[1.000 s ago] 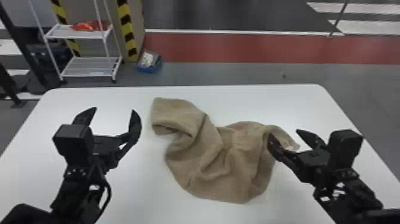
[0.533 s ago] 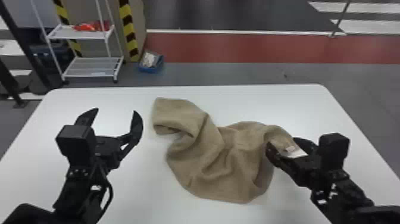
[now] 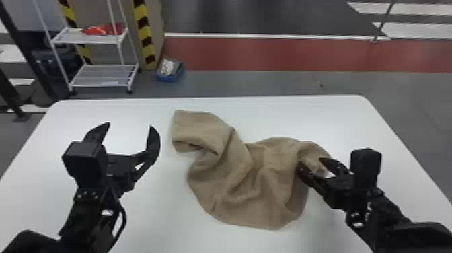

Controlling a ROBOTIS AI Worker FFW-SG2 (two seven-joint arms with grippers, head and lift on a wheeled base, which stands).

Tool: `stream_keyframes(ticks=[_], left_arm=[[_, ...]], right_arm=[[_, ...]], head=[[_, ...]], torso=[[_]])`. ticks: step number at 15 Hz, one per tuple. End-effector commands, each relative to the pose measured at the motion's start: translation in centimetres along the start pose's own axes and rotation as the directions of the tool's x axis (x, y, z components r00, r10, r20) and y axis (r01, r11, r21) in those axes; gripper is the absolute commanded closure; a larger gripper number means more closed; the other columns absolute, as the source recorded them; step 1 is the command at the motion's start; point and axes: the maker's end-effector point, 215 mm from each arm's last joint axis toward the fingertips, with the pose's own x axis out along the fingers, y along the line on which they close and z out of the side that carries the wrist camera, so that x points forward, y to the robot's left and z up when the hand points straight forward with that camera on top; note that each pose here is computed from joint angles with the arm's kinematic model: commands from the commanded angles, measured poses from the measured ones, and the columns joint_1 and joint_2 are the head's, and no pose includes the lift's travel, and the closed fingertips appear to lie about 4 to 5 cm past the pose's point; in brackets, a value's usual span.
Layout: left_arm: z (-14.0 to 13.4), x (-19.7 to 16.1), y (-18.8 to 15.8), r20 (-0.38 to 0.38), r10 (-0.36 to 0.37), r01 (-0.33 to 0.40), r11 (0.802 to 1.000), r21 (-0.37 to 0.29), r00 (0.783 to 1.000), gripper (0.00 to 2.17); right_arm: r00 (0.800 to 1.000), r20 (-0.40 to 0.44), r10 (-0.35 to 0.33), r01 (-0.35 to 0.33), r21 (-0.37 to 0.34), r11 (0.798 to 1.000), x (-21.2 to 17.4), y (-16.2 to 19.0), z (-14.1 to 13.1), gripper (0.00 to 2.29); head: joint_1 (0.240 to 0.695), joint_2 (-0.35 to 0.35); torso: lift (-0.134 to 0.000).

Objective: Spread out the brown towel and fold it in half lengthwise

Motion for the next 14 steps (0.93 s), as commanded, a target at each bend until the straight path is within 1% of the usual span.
stream_keyframes(ticks=[1,3,5,6,7,8,10,11,12,13,14], left_arm=[[-0.1,0.0,0.0,-0.001,0.000,0.000,1.000,0.000,1.000,0.08],[-0.2,0.0,0.0,-0.003,0.000,0.000,1.000,0.001,1.000,0.08],[-0.2,0.1,0.0,-0.002,0.001,-0.001,1.000,0.000,1.000,0.08],[-0.2,0.1,0.0,-0.003,0.001,-0.001,1.000,-0.001,1.000,0.08],[-0.2,0.1,0.0,-0.004,0.001,-0.001,1.000,-0.001,1.000,0.08],[-0.2,0.0,0.0,-0.004,0.000,0.000,1.000,0.000,1.000,0.08],[-0.2,0.0,0.0,-0.003,-0.001,0.001,1.000,0.000,1.000,0.08],[-0.1,-0.1,0.0,-0.003,-0.001,0.001,1.000,-0.001,1.000,0.08],[-0.1,-0.1,0.0,-0.002,-0.001,0.001,1.000,-0.002,1.000,0.08],[-0.1,-0.1,0.0,-0.003,-0.002,0.002,1.000,0.000,1.000,0.08],[0.0,-0.1,-0.1,-0.002,-0.003,0.003,1.000,-0.002,1.000,0.08]], right_arm=[[1.000,-0.005,0.002,-0.002,0.003,1.000,-0.1,0.0,-0.1,0.88],[1.000,-0.022,0.009,-0.009,0.006,1.000,-0.6,0.2,-0.7,1.46],[1.000,-0.019,0.008,-0.008,-0.003,1.000,-1.1,0.2,-0.3,1.79],[0.998,-0.047,0.029,-0.028,0.005,1.000,-1.2,0.6,-1.0,1.81],[0.999,-0.040,0.028,-0.028,0.002,1.000,-1.2,0.6,-0.6,1.87],[0.998,-0.049,0.028,-0.028,0.003,1.000,-1.3,0.7,-0.8,1.90],[0.999,-0.041,0.033,-0.033,0.001,0.999,-1.4,1.1,-0.3,1.89],[0.999,-0.031,0.026,-0.026,0.006,1.000,-1.4,1.1,-0.1,1.60],[0.999,-0.027,0.020,-0.020,0.011,1.000,-1.4,1.2,0.0,0.87],[0.999,-0.027,0.018,-0.017,0.010,1.000,-1.4,1.1,0.0,0.29],[1.000,-0.027,0.013,-0.013,0.004,1.000,-1.4,1.0,0.1,0.18]], head=[[0.695,-0.026],[0.695,-0.025],[0.695,-0.024],[0.695,-0.024],[0.695,-0.024],[0.695,-0.022],[0.695,-0.021],[0.695,-0.021],[0.695,-0.020],[0.695,-0.019],[0.695,-0.018]], torso=[[-0.125],[-0.125],[-0.125],[-0.125],[-0.125],[-0.125],[-0.125],[-0.125],[-0.125],[-0.125],[-0.125]])
